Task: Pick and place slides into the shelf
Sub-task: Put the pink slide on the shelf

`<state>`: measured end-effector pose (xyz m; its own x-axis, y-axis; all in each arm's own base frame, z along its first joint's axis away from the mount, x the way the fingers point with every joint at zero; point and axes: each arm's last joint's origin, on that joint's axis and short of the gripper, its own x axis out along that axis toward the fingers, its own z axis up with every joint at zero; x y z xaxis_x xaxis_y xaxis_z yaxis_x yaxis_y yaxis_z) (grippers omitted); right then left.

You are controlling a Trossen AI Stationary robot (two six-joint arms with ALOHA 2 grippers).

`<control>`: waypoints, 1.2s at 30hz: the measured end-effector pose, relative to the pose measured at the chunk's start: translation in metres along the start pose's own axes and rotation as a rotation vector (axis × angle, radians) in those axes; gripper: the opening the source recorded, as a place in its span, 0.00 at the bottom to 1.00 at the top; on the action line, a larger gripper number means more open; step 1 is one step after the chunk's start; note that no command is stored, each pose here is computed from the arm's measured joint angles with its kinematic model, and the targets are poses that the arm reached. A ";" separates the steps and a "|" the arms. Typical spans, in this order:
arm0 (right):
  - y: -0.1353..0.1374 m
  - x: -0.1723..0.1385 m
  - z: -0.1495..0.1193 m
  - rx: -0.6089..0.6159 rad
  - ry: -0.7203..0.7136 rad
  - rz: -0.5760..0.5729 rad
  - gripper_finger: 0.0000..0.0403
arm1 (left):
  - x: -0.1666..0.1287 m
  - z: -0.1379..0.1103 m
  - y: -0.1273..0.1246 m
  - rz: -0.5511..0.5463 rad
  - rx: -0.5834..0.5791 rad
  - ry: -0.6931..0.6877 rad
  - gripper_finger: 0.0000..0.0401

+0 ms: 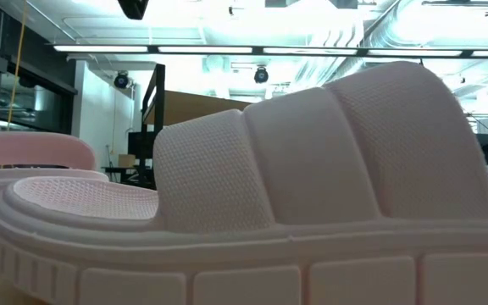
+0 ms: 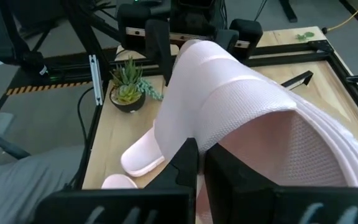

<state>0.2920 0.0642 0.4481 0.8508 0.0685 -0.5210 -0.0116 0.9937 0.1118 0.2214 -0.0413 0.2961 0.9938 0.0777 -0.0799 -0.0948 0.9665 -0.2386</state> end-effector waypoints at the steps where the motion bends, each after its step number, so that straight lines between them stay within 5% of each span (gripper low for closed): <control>1: 0.000 0.000 0.000 -0.001 0.000 0.000 0.00 | 0.000 0.000 0.000 0.000 0.000 0.001 0.53; 15: 0.000 0.000 0.001 -0.012 -0.009 -0.010 0.00 | 0.000 0.000 0.001 0.042 0.008 -0.011 0.13; 27: -0.001 0.000 -0.002 -0.057 0.020 -0.040 0.00 | 0.000 0.001 0.002 0.060 0.008 -0.016 0.25; 36: -0.003 0.000 -0.004 -0.095 0.031 -0.085 0.00 | 0.000 0.001 0.002 0.079 0.016 -0.021 0.12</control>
<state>0.2898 0.0616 0.4447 0.8340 -0.0148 -0.5516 0.0087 0.9999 -0.0137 0.2211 -0.0388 0.2962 0.9843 0.1586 -0.0775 -0.1719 0.9610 -0.2166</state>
